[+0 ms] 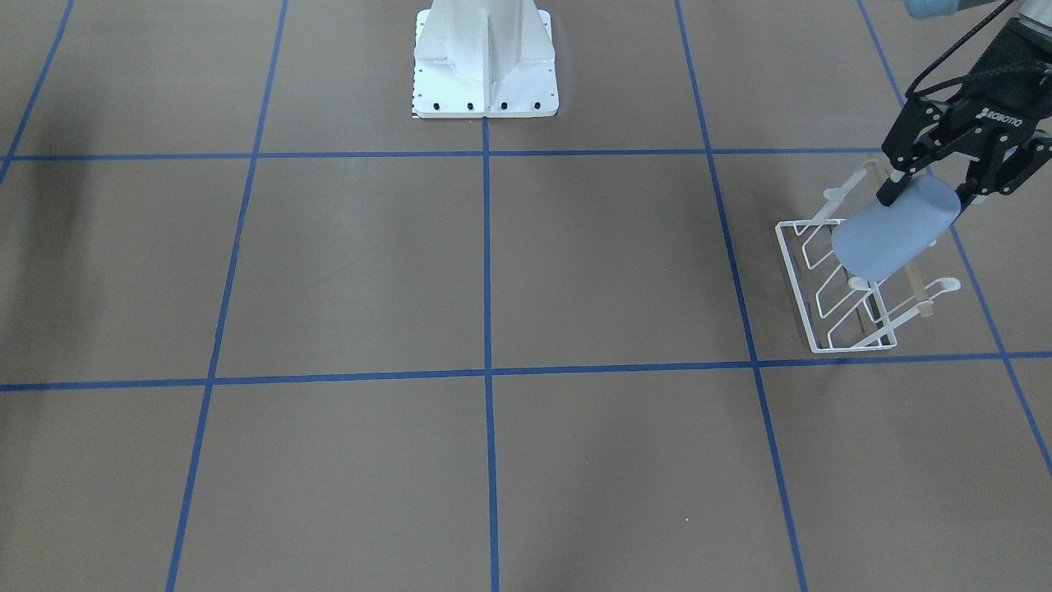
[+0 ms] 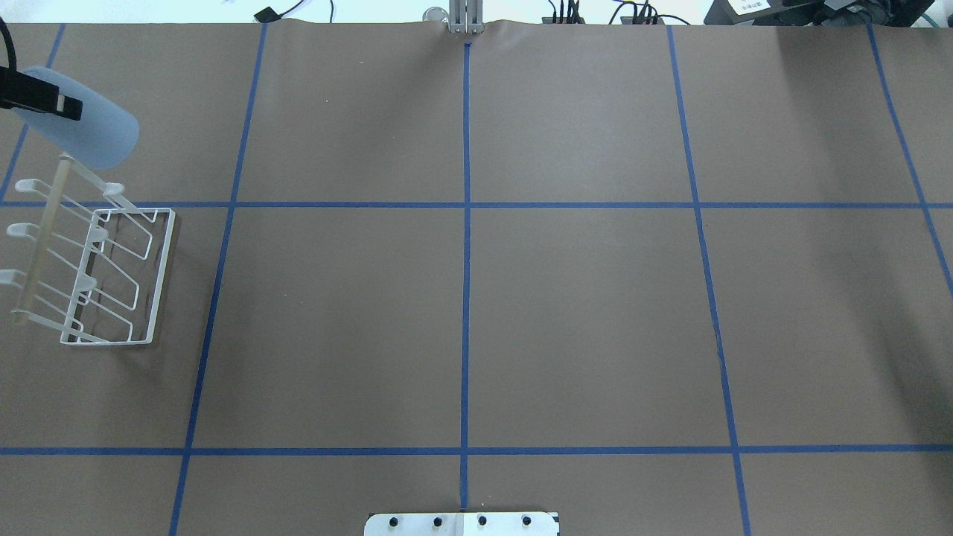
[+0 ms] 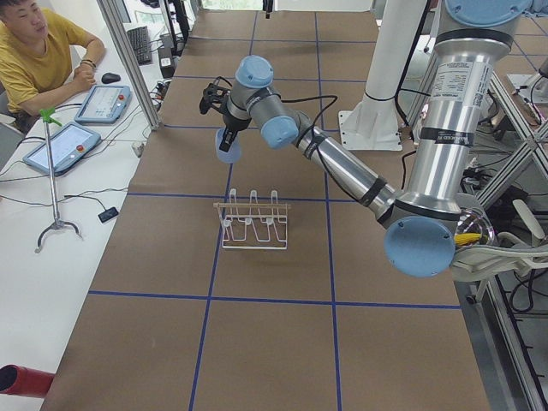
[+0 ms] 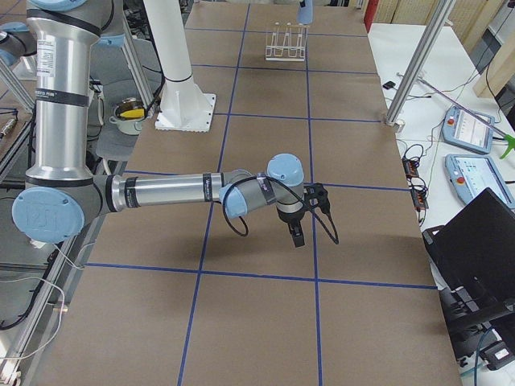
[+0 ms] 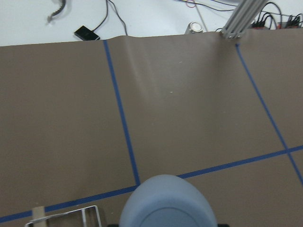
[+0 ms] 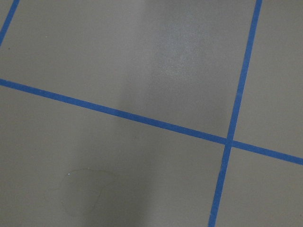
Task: Hang cup on cup holder
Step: 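Move the held cup with the left gripper above the wire rack's pegs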
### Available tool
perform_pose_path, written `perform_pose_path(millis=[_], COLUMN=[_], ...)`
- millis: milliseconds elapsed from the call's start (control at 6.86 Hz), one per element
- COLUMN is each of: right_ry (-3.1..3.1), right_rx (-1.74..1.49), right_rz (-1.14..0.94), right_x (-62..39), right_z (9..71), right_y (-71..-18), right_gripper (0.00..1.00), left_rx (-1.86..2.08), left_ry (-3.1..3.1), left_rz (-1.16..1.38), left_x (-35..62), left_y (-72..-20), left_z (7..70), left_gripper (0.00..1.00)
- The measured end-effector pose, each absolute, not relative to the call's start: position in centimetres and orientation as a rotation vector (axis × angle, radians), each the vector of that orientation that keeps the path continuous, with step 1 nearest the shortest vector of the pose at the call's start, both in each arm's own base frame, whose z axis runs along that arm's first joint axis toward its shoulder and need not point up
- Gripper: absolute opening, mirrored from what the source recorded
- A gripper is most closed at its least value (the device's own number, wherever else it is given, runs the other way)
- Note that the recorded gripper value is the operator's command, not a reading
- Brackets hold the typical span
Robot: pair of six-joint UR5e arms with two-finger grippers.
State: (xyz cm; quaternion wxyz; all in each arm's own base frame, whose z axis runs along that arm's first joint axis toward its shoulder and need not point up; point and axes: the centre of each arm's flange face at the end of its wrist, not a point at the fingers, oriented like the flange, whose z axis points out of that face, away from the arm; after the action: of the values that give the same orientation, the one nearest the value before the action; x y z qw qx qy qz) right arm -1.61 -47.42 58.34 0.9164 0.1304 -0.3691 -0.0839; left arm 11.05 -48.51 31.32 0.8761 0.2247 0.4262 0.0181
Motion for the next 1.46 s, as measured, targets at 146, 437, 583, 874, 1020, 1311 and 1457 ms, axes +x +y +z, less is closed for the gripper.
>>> perform_pose_path(millis=[146, 437, 583, 874, 1020, 1311, 1457], right_ry=[-0.759, -0.757, -0.756, -0.753, -0.753, -0.755, -0.755], right_rx=[0.268, 0.267, 0.267, 0.267, 0.268, 0.269, 0.27], right_rz=[-0.172, -0.172, -0.171, -0.172, -0.172, -0.173, -0.173], right_x=[-1.6, -1.6, -1.6, -1.6, -1.6, -1.6, -1.6], right_z=[58.4, 58.5, 58.5, 58.6, 58.6, 58.5, 58.5], right_y=[-47.4, -47.3, -47.3, -47.3, -47.3, -47.2, -47.2], right_gripper=[1.0, 1.0, 1.0, 1.0, 1.0, 1.0, 1.0], left_rx=[0.455, 0.43, 0.416, 0.401, 0.406, 0.406, 0.397], left_ry=[0.817, 0.758, 0.751, 0.751, 0.756, 0.757, 0.755], left_rz=[0.044, 0.052, 0.061, 0.081, 0.087, 0.091, 0.094], left_x=[11.7, 12.8, 13.6, 15.1, 15.7, 16.3, 16.8], left_y=[-47.9, -47.6, -47.7, -48.1, -48.6, -49.4, -49.6], left_z=[31.9, 33.4, 34.1, 35.2, 35.9, 37.2, 37.7], left_gripper=[0.0, 0.0, 0.0, 0.0, 0.0, 0.0, 0.0])
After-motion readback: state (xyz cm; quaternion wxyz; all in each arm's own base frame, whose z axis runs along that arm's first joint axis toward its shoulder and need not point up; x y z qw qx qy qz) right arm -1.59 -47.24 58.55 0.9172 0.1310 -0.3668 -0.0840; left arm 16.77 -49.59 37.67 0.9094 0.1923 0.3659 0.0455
